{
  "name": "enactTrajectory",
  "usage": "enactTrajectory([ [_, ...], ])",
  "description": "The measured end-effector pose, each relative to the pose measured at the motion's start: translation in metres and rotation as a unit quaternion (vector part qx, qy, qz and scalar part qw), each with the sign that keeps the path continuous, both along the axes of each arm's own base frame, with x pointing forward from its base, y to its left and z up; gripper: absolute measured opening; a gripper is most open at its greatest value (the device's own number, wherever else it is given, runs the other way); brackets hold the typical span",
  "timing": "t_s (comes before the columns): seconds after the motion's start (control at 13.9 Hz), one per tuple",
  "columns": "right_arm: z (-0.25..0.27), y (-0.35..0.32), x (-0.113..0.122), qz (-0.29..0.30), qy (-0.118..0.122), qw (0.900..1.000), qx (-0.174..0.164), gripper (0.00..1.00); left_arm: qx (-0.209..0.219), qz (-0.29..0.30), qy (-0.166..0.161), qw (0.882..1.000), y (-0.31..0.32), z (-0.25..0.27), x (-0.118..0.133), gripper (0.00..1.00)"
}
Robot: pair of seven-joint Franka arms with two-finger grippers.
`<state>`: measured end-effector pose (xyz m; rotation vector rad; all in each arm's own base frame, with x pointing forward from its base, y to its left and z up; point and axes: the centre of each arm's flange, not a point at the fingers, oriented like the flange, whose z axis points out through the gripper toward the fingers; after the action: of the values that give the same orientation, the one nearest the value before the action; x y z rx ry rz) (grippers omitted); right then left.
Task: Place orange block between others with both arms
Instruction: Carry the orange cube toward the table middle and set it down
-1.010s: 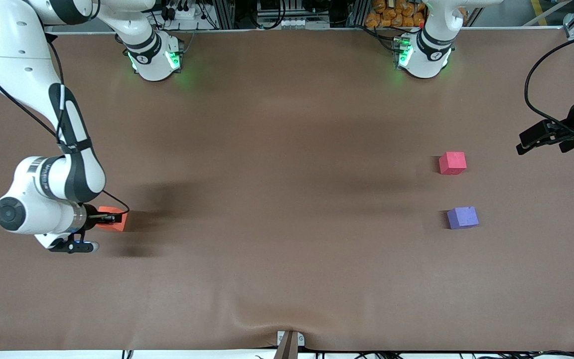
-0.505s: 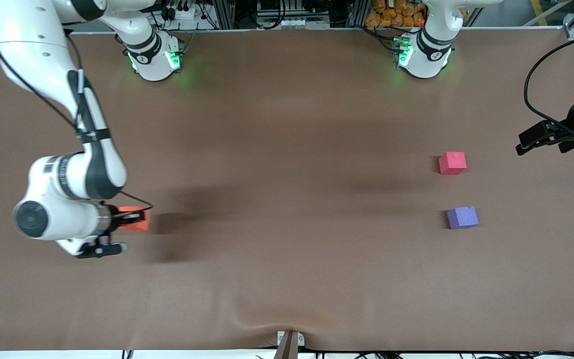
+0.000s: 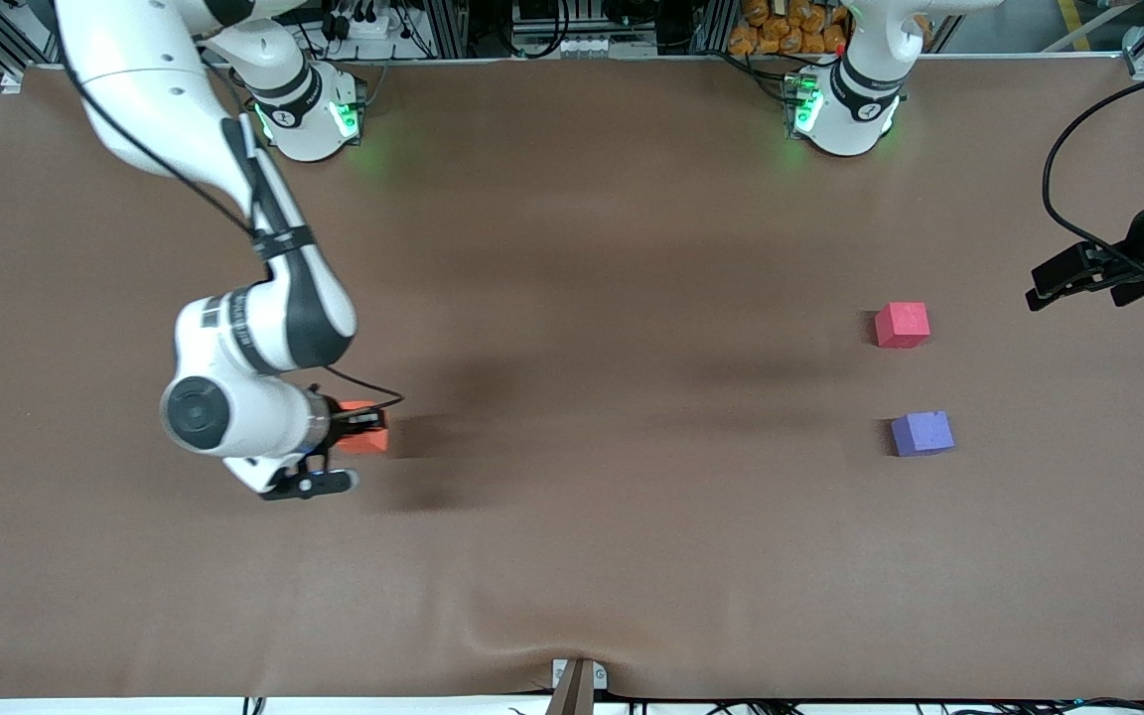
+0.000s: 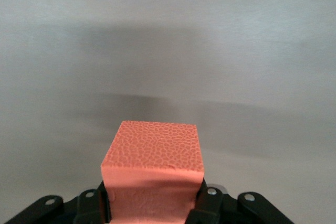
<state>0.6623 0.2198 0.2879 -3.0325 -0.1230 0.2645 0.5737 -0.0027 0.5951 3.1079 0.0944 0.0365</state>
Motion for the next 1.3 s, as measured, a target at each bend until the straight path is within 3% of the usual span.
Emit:
enactTrajectory([
  [0.72, -0.032, 0.142, -0.05, -0.056, -0.024, 0.998, -0.006, 0.56, 0.0, -0.001, 0.006, 1.0, -0.001, -0.007, 0.003, 1.0],
  [1.08, -0.055, 0.217, -0.091, -0.072, -0.045, 0.996, 0.001, 0.56, 0.0, -0.001, 0.012, 1.0, -0.001, -0.014, 0.006, 1.0],
  [1.3, -0.068, 0.25, -0.112, -0.073, -0.046, 0.996, -0.001, 0.56, 0.0, -0.001, 0.012, 1.0, -0.001, -0.014, 0.006, 1.0],
])
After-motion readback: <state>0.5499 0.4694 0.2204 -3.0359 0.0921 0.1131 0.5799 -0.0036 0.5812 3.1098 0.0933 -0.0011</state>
